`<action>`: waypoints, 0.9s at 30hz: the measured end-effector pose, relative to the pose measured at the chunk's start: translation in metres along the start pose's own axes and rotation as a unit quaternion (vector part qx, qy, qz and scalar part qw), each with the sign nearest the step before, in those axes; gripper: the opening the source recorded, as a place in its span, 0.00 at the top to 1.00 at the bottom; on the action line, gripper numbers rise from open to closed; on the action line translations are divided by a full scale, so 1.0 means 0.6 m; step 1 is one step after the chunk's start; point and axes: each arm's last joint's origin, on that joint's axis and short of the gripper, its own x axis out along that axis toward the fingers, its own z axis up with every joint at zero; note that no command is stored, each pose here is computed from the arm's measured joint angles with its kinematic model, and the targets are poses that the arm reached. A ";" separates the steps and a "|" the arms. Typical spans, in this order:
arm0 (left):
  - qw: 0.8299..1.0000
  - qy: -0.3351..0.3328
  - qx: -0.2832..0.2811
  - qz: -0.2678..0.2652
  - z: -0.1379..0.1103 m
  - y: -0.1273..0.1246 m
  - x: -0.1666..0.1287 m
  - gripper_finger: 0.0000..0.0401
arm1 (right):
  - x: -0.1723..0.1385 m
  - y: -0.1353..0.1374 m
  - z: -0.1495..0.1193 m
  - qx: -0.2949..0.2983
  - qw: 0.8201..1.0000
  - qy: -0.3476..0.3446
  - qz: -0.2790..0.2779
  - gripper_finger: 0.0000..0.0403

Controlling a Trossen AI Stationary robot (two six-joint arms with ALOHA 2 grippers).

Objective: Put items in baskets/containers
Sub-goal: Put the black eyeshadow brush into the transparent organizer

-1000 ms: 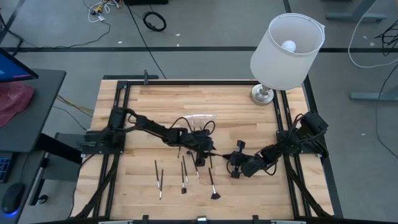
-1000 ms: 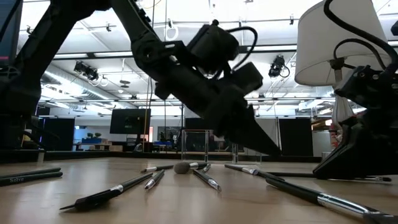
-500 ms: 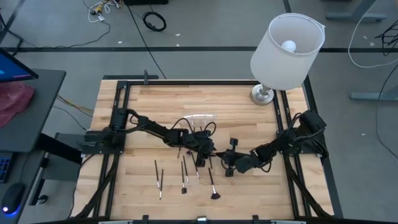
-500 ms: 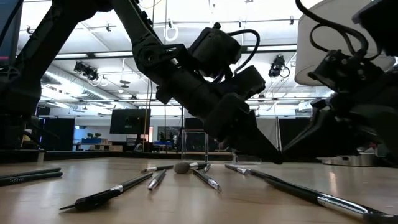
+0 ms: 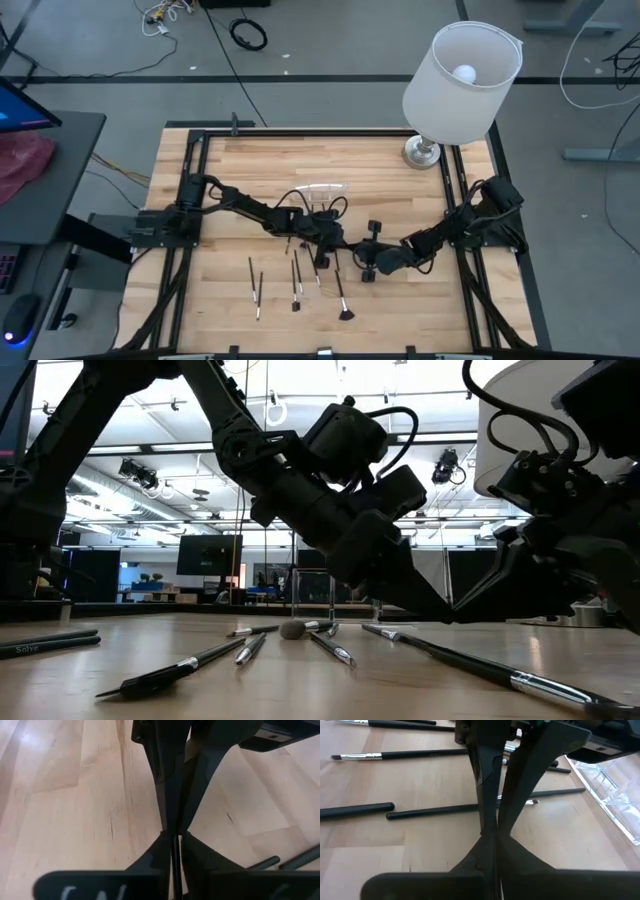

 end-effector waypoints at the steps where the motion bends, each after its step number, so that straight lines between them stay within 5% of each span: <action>1: 1.000 0.002 0.001 0.000 0.000 0.000 0.000 0.94 | 0.000 0.000 0.000 0.000 1.000 0.000 0.000 0.98; 12: 1.000 0.008 0.002 0.004 -0.002 0.000 -0.001 0.95 | 0.000 0.000 0.001 -0.008 1.000 -0.004 0.000 0.98; 27: 1.000 0.021 0.008 0.013 -0.007 0.001 0.000 0.77 | -0.001 0.000 0.005 -0.007 1.000 -0.010 -0.003 0.98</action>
